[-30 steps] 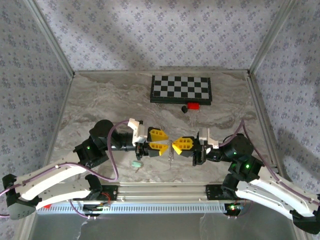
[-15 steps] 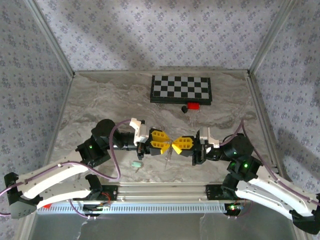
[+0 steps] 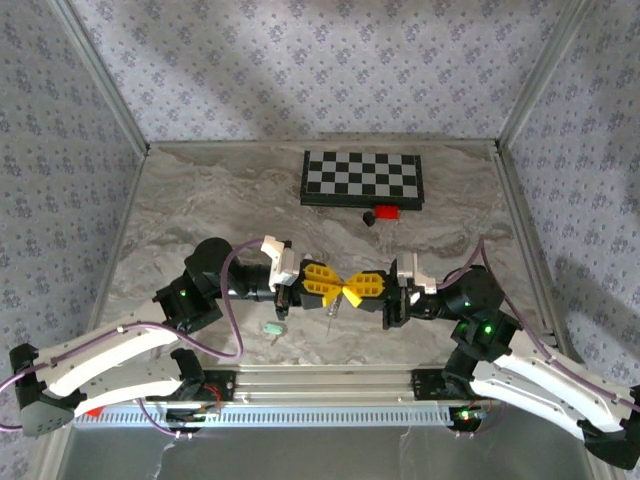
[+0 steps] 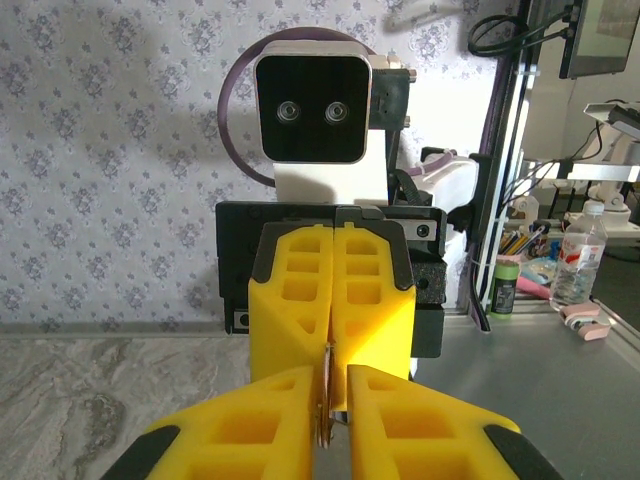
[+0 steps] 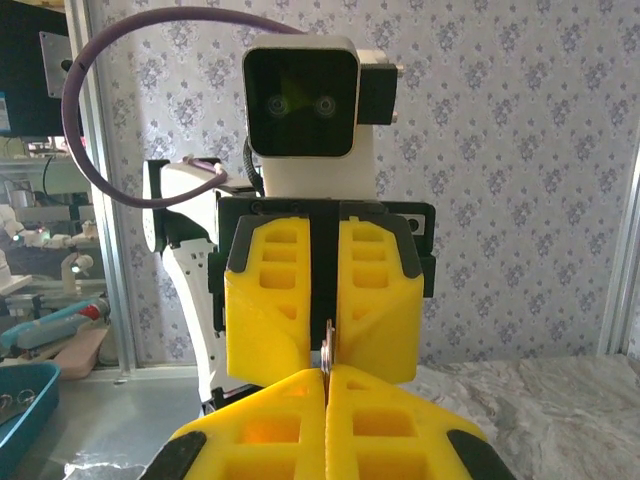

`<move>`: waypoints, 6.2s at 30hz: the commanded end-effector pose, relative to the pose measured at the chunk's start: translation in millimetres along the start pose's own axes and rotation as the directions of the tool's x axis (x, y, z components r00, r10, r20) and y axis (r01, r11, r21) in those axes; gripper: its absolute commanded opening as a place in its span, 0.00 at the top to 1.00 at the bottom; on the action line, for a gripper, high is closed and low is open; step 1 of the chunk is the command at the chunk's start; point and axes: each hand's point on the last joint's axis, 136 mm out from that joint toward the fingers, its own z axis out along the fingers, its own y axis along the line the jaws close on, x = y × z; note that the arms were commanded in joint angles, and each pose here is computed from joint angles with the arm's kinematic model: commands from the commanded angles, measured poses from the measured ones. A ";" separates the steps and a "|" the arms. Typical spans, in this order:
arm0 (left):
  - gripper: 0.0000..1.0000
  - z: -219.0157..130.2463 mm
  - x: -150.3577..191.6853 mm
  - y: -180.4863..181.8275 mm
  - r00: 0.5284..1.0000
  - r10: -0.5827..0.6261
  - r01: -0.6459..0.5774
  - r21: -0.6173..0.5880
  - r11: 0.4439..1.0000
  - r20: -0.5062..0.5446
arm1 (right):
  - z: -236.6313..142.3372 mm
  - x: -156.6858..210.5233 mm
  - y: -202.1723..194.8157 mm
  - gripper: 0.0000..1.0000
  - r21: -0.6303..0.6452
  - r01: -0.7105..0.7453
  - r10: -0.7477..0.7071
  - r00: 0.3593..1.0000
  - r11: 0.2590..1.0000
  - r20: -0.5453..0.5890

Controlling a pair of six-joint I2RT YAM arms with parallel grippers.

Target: Put the keys on the keyring

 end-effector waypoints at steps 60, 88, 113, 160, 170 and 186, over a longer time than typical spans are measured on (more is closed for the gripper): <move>0.74 -9.0 -6.9 -11.6 0.996 0.086 -0.086 0.001 0.996 -0.028 | -0.7 -6.5 6.9 1.00 0.010 0.058 -0.058 0.998 0.998 -0.024; 1.00 -9.5 -9.1 -9.6 0.995 0.093 -0.094 -0.014 0.995 -0.026 | 4.3 -4.5 4.6 0.98 -0.005 0.033 -0.033 0.999 0.999 -0.027; 1.00 -37.5 21.5 27.2 0.993 0.077 -0.099 -0.287 0.953 -0.086 | -53.2 100.8 -98.2 0.06 0.586 -0.194 0.457 0.821 0.787 -0.343; 1.00 -110.5 19.7 5.8 0.997 0.068 -0.075 -0.412 0.908 -0.032 | 48.1 342.7 -54.2 0.29 -0.126 -0.125 -0.053 0.473 0.984 -0.880; 1.00 -123.1 19.7 4.5 0.999 0.052 -0.048 -0.443 0.895 -0.002 | 56.0 359.3 -41.6 0.47 -0.209 -0.153 -0.128 0.420 0.966 -0.898; 1.00 -127.9 20.8 4.0 0.999 0.048 -0.037 -0.453 0.891 0.014 | 54.3 377.0 -30.9 0.64 -0.262 -0.139 -0.201 0.344 0.955 -0.917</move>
